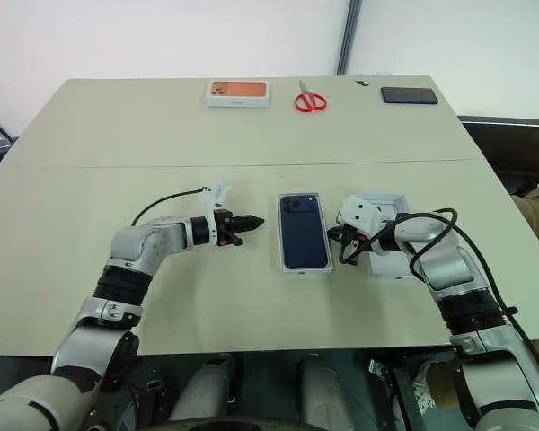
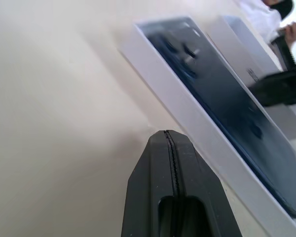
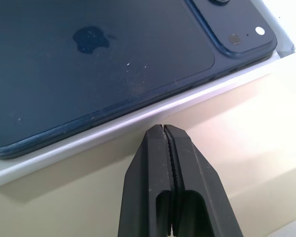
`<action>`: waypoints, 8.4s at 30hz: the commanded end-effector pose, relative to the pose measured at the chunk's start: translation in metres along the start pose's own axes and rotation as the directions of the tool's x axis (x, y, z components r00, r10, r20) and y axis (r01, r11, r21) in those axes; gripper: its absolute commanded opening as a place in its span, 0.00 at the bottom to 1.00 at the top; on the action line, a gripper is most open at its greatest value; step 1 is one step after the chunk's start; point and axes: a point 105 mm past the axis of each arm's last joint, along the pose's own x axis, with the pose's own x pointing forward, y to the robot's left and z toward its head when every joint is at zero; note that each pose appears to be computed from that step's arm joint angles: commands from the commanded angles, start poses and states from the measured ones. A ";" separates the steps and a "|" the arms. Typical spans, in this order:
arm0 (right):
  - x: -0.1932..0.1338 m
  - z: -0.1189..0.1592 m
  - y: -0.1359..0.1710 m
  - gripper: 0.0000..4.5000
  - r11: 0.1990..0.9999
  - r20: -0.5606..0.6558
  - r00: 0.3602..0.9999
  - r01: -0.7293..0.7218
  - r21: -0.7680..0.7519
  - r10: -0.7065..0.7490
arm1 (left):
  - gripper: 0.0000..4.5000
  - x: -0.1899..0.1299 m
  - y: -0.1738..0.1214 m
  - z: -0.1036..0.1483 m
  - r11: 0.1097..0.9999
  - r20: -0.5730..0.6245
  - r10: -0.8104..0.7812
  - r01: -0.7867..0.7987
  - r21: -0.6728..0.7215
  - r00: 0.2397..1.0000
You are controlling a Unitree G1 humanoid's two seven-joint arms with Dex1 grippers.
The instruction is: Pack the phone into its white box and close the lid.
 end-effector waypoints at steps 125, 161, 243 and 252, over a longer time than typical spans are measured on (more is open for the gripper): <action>-0.048 0.019 -0.008 0.95 0.592 -0.480 0.862 0.474 0.652 -0.163 | 0.93 -0.125 -0.038 -0.010 0.832 0.168 -0.257 0.129 0.540 0.952; -0.035 0.034 -0.025 0.01 0.526 -0.386 0.859 0.511 0.680 -0.336 | 0.93 -0.123 -0.035 -0.005 0.840 0.202 -0.240 0.098 0.534 0.950; -0.009 0.079 -0.025 0.73 0.653 0.422 0.864 -0.156 0.741 -0.273 | 0.00 -0.037 -0.047 0.004 0.941 0.400 -0.193 0.053 0.336 0.896; -0.003 0.045 -0.035 0.73 0.855 0.296 0.886 0.181 0.486 -0.356 | 0.00 -0.023 -0.054 0.007 0.936 0.388 -0.207 0.066 0.347 0.898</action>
